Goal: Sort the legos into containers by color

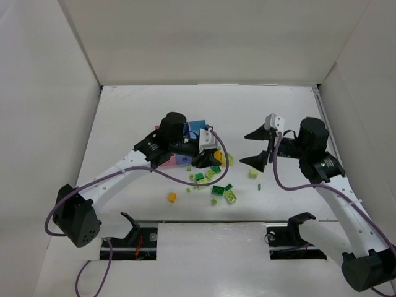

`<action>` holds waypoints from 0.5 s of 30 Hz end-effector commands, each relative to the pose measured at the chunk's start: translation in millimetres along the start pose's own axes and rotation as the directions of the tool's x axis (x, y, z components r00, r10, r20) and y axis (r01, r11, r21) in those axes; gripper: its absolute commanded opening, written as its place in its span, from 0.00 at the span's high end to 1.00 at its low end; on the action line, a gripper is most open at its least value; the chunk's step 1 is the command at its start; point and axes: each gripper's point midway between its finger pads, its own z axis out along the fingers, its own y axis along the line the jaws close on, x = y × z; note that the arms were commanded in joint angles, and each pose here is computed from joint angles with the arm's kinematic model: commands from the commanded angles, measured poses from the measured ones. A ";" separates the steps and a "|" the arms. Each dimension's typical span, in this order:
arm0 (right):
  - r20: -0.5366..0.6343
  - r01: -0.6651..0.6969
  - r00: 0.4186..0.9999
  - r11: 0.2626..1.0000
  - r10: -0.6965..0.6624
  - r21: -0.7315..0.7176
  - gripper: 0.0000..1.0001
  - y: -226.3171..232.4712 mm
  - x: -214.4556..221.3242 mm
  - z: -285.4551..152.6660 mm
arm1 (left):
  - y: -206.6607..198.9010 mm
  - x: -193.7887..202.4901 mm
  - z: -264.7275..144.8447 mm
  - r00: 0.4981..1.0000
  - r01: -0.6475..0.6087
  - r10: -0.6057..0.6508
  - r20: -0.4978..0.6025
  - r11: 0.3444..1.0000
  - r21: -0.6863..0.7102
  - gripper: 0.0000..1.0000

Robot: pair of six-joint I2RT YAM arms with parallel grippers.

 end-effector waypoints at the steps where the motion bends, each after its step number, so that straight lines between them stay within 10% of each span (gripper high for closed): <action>1: 0.072 0.185 0.981 0.981 -0.181 -0.065 0.10 20.9 -31.5 12.7 | -18.3 -16.6 -7.5 0.997 -0.047 0.043 0.066 0.997 0.058 0.73; 15: -0.093 0.181 0.978 0.979 -0.189 -0.092 0.13 35.1 -9.5 69.1 | -42.4 -29.5 -19.3 0.990 -0.055 0.047 0.130 0.997 0.062 0.72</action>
